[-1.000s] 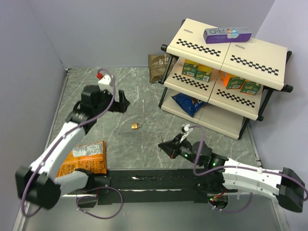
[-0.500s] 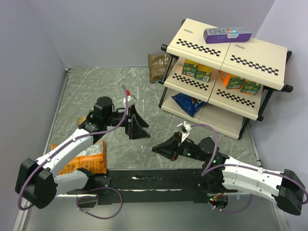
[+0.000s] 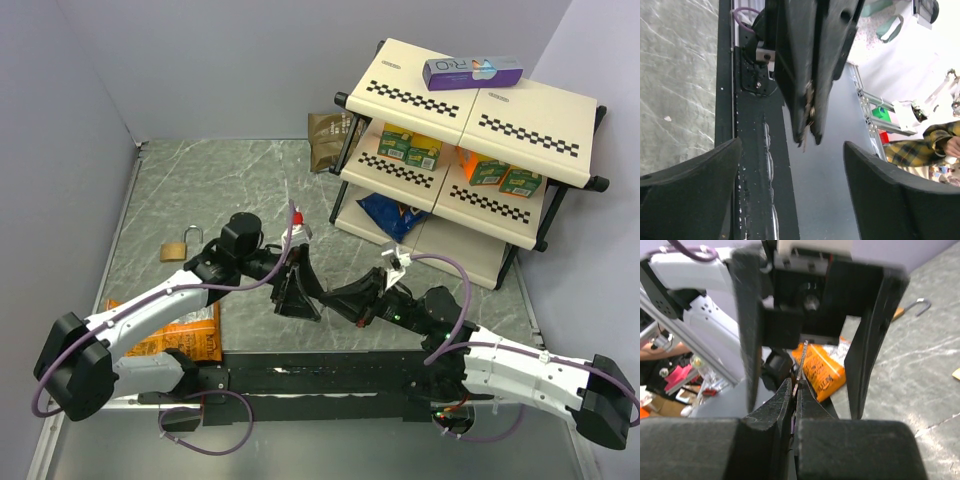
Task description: Unlock with the key
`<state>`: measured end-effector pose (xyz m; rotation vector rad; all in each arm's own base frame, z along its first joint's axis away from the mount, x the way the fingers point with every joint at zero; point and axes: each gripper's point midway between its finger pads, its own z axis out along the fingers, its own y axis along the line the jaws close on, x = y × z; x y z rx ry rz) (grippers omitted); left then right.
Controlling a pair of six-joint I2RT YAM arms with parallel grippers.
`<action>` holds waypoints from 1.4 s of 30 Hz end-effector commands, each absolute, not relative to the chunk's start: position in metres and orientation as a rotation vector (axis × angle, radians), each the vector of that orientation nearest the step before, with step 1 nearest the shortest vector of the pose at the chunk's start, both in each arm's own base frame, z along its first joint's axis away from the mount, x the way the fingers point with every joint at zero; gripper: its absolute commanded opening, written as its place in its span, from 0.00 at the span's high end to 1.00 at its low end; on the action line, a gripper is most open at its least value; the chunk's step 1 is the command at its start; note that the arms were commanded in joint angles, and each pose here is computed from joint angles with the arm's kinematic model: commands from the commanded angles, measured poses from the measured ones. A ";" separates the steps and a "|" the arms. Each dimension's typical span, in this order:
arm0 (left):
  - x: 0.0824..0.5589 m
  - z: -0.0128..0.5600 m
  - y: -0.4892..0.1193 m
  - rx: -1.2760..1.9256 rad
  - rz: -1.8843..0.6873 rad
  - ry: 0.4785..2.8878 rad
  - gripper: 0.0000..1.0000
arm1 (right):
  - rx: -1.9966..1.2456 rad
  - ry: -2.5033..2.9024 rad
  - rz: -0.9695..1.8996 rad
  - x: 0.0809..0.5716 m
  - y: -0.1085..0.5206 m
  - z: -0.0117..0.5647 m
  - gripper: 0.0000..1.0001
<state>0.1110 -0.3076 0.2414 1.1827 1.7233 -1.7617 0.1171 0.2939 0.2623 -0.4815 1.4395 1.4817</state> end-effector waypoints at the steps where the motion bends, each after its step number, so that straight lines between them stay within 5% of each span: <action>1: 0.109 0.253 -0.313 1.227 -1.769 1.648 0.17 | -0.417 1.301 1.489 0.122 0.285 0.303 1.00; 11: 0.113 0.258 -0.318 1.157 -1.785 1.632 0.43 | -0.410 1.302 1.481 0.125 0.287 0.302 1.00; 15: 0.115 0.257 -0.319 1.140 -1.789 1.640 0.62 | -0.400 1.308 1.469 0.128 0.287 0.301 1.00; 20: 0.113 0.256 -0.320 1.143 -1.819 1.647 0.70 | -0.376 1.321 1.454 0.132 0.286 0.297 1.00; 24: 0.112 0.252 -0.321 1.152 -1.827 1.672 0.99 | -0.339 1.349 1.429 0.138 0.284 0.292 1.00; 30: 0.120 0.239 -0.323 1.143 -1.759 1.743 0.99 | -0.255 1.450 1.338 0.152 0.273 0.273 0.96; 33: 0.122 0.235 -0.323 1.131 -1.744 1.764 0.99 | -0.254 1.460 1.321 0.151 0.267 0.274 0.82; 34: 0.123 0.231 -0.323 1.134 -1.734 1.778 0.99 | -0.260 1.479 1.310 0.149 0.265 0.271 0.64; 37: 0.125 0.225 -0.323 1.144 -1.719 1.815 0.99 | -0.226 1.511 1.249 0.152 0.251 0.269 0.39; 42: 0.118 0.217 -0.323 1.205 -1.708 1.862 0.99 | -0.262 1.562 1.158 0.148 0.232 0.272 0.24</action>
